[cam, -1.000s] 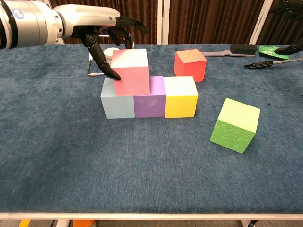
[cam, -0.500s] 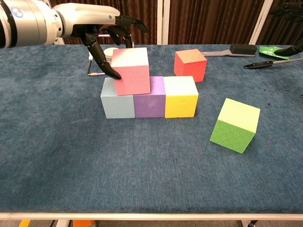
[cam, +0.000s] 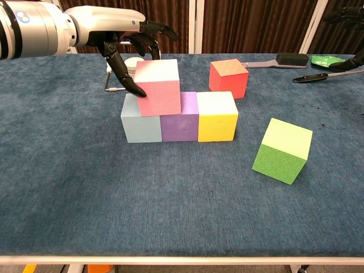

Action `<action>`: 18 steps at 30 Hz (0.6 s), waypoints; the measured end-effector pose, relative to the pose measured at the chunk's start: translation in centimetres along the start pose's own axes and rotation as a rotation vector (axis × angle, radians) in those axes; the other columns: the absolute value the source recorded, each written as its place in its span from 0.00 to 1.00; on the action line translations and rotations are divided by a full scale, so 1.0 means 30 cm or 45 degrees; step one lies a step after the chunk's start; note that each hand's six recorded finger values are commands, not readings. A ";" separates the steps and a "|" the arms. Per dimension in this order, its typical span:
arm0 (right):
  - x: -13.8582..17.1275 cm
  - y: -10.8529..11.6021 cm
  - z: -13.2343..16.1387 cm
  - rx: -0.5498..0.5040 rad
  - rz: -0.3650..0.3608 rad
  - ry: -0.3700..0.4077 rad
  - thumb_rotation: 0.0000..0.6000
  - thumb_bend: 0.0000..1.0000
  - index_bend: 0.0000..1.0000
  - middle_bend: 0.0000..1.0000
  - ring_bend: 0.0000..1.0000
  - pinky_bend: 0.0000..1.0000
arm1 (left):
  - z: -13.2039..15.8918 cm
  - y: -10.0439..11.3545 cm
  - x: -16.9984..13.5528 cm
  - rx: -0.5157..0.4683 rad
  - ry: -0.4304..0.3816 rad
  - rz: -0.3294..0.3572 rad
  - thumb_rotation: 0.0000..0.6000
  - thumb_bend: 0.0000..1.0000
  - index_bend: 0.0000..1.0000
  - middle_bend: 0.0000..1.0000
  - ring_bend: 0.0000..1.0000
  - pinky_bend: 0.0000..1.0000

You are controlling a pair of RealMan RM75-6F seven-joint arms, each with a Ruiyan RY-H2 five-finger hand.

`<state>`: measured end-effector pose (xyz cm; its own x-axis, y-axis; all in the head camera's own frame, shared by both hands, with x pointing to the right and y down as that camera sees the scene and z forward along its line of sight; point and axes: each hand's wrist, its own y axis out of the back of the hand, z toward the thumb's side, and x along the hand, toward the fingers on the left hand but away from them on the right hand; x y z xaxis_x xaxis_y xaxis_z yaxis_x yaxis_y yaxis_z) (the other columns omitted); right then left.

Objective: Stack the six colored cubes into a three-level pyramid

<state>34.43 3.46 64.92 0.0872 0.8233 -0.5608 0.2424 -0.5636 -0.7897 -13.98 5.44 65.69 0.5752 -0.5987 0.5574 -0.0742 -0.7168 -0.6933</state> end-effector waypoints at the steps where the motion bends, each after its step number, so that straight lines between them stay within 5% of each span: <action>1: 0.000 -0.001 -0.001 0.000 0.001 -0.001 1.00 0.17 0.00 0.00 0.00 0.00 | -0.001 0.000 0.000 0.000 0.000 0.000 1.00 0.10 0.08 0.41 0.11 0.19; 18: 0.007 0.000 -0.015 -0.002 0.007 -0.009 1.00 0.17 0.00 0.00 0.00 0.00 | 0.008 0.004 -0.004 -0.009 -0.013 0.017 1.00 0.07 0.08 0.18 0.08 0.19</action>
<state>34.89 3.67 64.93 0.0815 0.8197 -0.5670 0.2438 -0.5680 -0.7861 -13.86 5.50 65.43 0.5826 -0.6043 0.5435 -0.0877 -0.7115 -0.6972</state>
